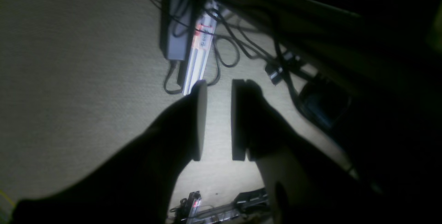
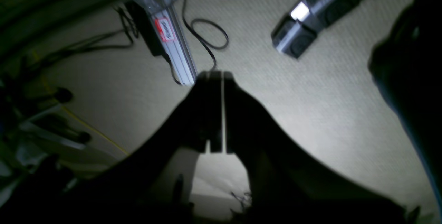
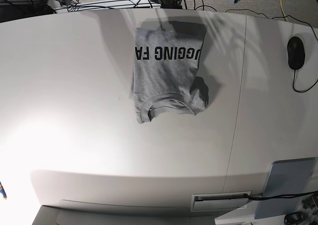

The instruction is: Fold the T-shirt properly

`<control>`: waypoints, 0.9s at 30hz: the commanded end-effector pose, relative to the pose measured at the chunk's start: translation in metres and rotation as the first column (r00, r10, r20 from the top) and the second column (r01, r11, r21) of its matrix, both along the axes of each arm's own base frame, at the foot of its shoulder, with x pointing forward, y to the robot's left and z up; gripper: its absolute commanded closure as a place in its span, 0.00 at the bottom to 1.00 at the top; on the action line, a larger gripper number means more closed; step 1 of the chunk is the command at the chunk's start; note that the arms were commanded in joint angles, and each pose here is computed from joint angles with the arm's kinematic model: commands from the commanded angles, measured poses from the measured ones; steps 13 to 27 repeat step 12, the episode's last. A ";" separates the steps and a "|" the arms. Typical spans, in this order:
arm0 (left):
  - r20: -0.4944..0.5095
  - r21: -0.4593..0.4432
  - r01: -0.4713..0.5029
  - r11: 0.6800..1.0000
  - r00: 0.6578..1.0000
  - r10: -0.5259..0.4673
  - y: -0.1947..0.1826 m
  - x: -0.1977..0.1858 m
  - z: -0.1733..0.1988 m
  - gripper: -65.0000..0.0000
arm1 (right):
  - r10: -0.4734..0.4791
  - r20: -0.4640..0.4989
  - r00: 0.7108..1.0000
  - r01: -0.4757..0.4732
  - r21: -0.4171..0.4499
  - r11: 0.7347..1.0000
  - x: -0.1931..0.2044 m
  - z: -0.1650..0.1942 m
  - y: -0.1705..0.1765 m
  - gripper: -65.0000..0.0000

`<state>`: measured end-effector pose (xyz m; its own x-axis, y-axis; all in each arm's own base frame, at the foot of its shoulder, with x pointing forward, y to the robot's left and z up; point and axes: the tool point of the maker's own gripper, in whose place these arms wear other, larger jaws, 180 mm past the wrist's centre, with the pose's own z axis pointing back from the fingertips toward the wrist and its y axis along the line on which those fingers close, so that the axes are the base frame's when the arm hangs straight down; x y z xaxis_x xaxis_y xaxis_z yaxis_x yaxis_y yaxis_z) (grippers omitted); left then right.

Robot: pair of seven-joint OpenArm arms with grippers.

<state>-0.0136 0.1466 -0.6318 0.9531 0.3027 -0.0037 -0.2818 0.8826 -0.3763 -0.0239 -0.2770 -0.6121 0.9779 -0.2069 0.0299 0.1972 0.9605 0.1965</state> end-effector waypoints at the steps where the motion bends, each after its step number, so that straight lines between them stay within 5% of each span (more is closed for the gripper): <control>1: -0.006 0.008 0.009 1.000 1.000 -0.009 0.000 0.002 -0.002 0.78 | 0.008 0.000 1.000 -0.008 -0.006 1.000 0.005 0.002 -0.006 0.98; 27: -0.005 0.037 -0.017 0.999 1.000 0.017 -0.006 0.020 -0.010 0.78 | 0.016 0.020 1.000 -0.016 0.000 1.000 0.034 0.001 -0.005 0.98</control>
